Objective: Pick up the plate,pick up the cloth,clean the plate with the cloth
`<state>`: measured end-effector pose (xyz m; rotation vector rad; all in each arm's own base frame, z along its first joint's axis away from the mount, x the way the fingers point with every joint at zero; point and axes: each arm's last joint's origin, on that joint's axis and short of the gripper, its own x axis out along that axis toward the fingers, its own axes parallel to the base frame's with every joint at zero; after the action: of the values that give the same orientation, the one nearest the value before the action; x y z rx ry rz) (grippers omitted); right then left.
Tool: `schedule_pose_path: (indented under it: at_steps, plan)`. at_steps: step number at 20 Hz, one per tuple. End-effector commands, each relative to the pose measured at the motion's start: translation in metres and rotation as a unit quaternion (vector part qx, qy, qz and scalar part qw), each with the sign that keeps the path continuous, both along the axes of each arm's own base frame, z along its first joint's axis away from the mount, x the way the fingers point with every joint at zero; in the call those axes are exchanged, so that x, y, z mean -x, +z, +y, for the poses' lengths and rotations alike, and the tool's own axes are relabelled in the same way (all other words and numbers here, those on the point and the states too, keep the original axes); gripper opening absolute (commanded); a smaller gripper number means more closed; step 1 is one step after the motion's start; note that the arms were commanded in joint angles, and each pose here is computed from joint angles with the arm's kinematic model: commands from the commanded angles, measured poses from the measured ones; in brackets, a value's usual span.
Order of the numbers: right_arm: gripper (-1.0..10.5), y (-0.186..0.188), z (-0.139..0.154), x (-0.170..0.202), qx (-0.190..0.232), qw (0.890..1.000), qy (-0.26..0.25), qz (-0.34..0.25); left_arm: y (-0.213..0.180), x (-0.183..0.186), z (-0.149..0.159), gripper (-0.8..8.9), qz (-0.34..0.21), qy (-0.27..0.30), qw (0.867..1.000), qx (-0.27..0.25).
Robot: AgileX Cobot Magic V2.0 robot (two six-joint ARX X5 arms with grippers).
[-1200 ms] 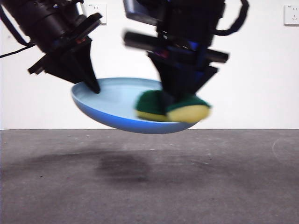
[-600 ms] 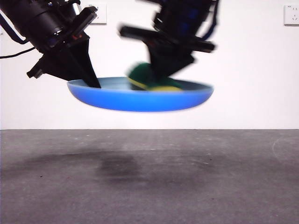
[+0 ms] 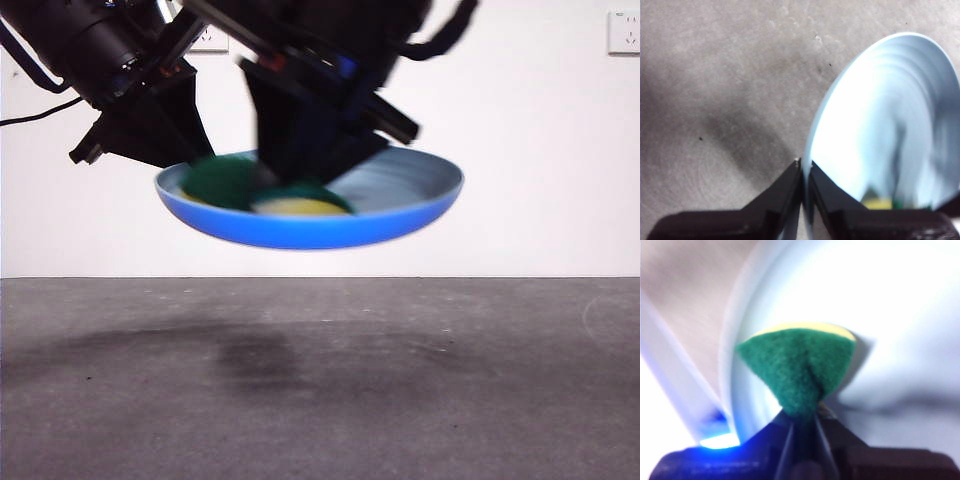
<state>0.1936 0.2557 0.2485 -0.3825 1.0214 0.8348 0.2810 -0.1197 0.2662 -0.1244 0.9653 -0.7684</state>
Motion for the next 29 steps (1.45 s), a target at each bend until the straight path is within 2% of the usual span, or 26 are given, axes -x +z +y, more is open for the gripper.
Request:
schedule_pose_path:
  at_steps: [1, 4, 5, 7, 9, 11, 14, 16, 19, 21, 22, 24, 25, 29]
  plan:
    - [-0.1, -0.009, -0.008, -0.003, 0.09, 0.994, -0.039, -0.044, 0.0, 0.0, 0.002, -0.07, 0.011, 0.004, 1.0, 0.006]
    - [-0.1, -0.007, -0.015, -0.014, 0.154, 0.972, -0.112, -0.14, -0.001, 0.002, 0.002, -0.07, 0.019, 0.003, 1.0, 0.003]
    - [-0.1, -0.005, -0.016, -0.018, 0.155, 0.966, -0.129, -0.164, -0.002, 0.002, 0.002, -0.07, 0.023, 0.003, 1.0, 0.002]
    - [-0.1, -0.002, -0.015, -0.024, 0.136, 0.963, -0.146, -0.183, -0.002, 0.003, 0.002, -0.07, 0.025, 0.002, 1.0, 0.0]
    - [-0.1, 0.002, -0.013, -0.031, 0.1, 0.961, -0.16, -0.2, -0.002, 0.003, 0.002, -0.07, 0.024, 0.002, 1.0, 0.001]
    - [-0.1, 0.006, -0.01, -0.038, 0.049, 0.966, -0.155, -0.2, -0.002, 0.003, 0.002, -0.07, 0.024, 0.002, 1.0, 0.001]
    - [-0.1, 0.012, -0.002, -0.042, -0.048, 0.979, -0.108, -0.167, -0.002, 0.002, 0.002, -0.07, 0.022, 0.002, 1.0, 0.001]
    - [-0.1, 0.015, 0.003, -0.04, -0.102, 0.983, -0.072, -0.136, -0.002, 0.002, 0.002, -0.07, 0.019, 0.002, 1.0, 0.002]
    - [-0.1, 0.014, 0.01, -0.031, -0.139, 0.986, -0.023, -0.085, -0.002, 0.001, 0.003, -0.07, 0.01, 0.016, 1.0, -0.014]
    - [-0.1, 0.01, 0.013, -0.022, -0.116, 0.991, -0.009, -0.062, -0.003, -0.001, 0.006, -0.07, -0.021, 0.043, 0.996, -0.073]
    - [-0.1, 0.008, 0.012, -0.018, -0.104, 0.993, -0.007, -0.052, -0.004, -0.003, 0.009, -0.07, -0.039, 0.067, 0.99, -0.116]
    - [-0.1, 0.008, 0.007, -0.014, -0.083, 0.996, -0.008, -0.038, -0.005, -0.006, 0.014, -0.08, -0.073, 0.117, 0.97, -0.198]
    - [-0.1, 0.009, 0.005, -0.012, -0.074, 0.997, -0.012, -0.037, -0.005, -0.008, 0.015, -0.08, -0.085, 0.128, 0.964, -0.218]
    - [-0.1, 0.025, -0.012, -0.004, -0.03, 0.995, -0.053, -0.08, -0.017, -0.025, 0.025, -0.08, -0.086, 0.149, 0.961, -0.219]
